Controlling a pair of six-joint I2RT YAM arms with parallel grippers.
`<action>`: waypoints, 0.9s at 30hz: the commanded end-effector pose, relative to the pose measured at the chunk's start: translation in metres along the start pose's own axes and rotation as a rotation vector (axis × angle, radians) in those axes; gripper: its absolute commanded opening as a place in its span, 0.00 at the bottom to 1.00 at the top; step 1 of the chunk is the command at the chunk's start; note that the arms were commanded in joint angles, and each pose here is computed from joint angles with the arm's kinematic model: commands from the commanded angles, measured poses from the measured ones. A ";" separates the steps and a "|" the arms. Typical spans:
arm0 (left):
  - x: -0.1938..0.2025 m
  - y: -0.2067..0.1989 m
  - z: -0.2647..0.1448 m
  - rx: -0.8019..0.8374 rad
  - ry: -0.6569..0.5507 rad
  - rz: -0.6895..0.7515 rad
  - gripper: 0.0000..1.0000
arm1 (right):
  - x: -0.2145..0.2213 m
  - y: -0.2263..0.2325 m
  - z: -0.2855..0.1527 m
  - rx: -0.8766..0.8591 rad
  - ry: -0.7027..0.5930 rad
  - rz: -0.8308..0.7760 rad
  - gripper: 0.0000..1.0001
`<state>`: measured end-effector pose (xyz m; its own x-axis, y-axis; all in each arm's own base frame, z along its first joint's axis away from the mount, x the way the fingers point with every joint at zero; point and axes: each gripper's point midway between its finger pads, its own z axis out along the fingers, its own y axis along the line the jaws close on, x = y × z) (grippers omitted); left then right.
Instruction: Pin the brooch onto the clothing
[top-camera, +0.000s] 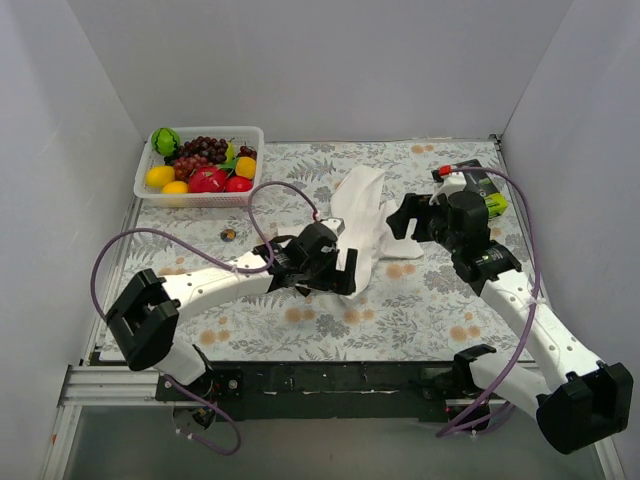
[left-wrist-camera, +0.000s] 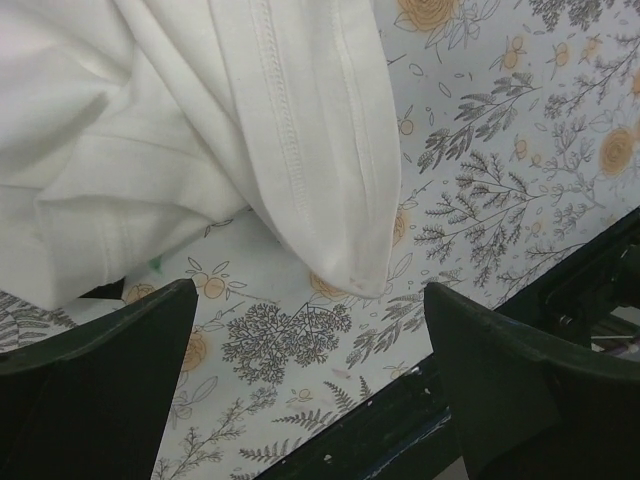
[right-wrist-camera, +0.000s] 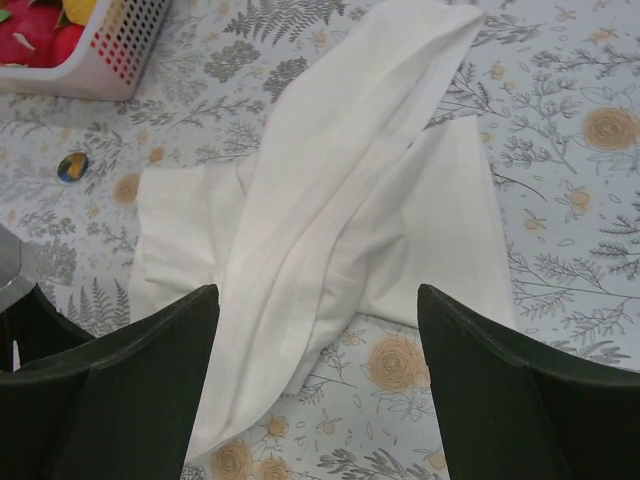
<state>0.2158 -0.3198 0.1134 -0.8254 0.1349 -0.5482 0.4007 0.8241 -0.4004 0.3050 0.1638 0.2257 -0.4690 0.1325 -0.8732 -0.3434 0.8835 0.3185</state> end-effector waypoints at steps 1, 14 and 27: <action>0.003 -0.007 0.010 -0.094 -0.010 0.012 0.96 | 0.004 -0.021 -0.002 0.050 -0.002 0.030 0.86; 0.015 -0.024 0.037 -0.089 0.033 0.039 0.74 | 0.017 -0.035 0.002 0.058 0.039 0.050 0.86; 0.010 -0.030 0.048 -0.071 0.023 0.066 0.07 | 0.030 -0.044 0.021 0.049 0.096 0.072 0.87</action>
<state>0.2094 -0.3606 0.0699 -0.8289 0.2128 -0.5174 0.4066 0.8643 -0.2960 0.3133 0.1337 0.1726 -0.5842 0.1481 -0.7980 -0.2411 0.9072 0.3449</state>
